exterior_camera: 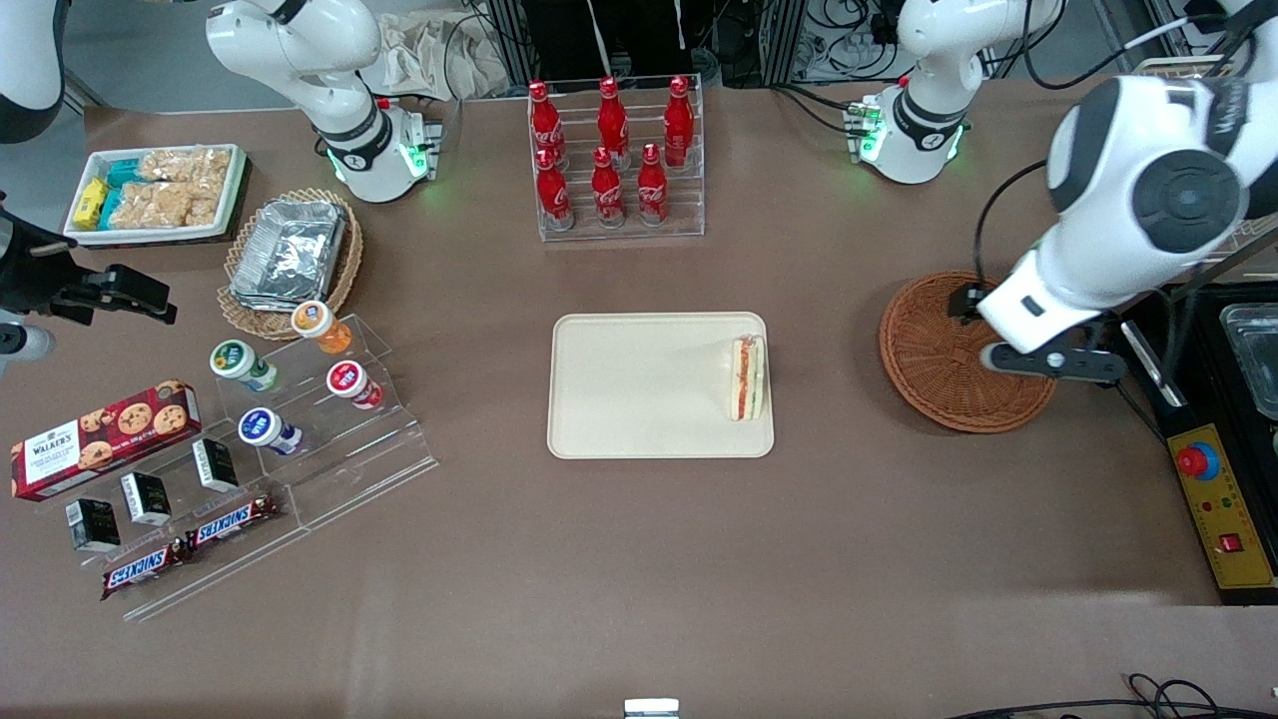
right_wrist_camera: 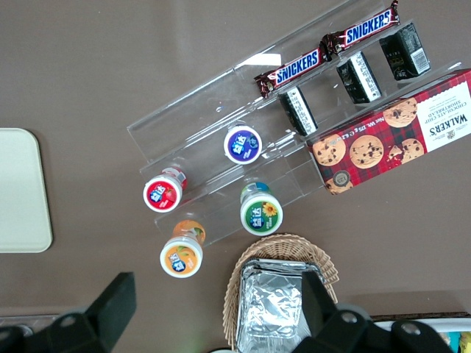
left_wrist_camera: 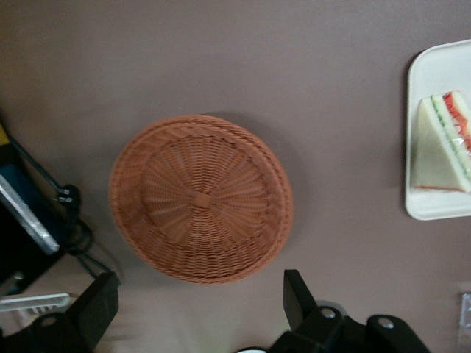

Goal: Place sandwich from basket to tray

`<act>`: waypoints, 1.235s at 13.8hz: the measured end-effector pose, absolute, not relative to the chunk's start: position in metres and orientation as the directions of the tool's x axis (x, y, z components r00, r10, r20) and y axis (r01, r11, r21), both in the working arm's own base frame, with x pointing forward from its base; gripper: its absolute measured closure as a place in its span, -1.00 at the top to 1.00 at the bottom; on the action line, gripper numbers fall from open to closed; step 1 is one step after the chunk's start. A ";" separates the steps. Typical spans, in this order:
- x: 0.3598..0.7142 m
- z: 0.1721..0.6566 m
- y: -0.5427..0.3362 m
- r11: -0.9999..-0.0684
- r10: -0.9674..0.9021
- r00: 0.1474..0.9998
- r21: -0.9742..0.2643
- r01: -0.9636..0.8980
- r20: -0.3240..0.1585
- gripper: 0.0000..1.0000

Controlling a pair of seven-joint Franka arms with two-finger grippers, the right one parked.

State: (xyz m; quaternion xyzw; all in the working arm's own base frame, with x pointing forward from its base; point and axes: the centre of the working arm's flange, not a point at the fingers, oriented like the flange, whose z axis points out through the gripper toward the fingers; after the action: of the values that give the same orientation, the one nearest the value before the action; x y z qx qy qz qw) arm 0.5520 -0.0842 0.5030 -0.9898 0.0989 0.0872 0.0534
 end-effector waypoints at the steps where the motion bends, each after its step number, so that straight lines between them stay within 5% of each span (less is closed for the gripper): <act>1: 0.555 0.514 -0.069 -0.970 -0.211 0.962 -0.083 -0.227 -0.171 1.00; 10: 0.558 0.615 0.019 -0.981 -0.189 0.982 -0.035 -0.190 -0.029 1.00; 17: 0.558 0.625 0.019 -0.981 -0.189 0.982 -0.037 -0.189 -0.014 1.00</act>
State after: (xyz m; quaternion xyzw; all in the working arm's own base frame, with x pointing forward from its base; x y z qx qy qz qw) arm 0.5582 0.0190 0.6251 -0.9953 0.0948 0.0052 0.0190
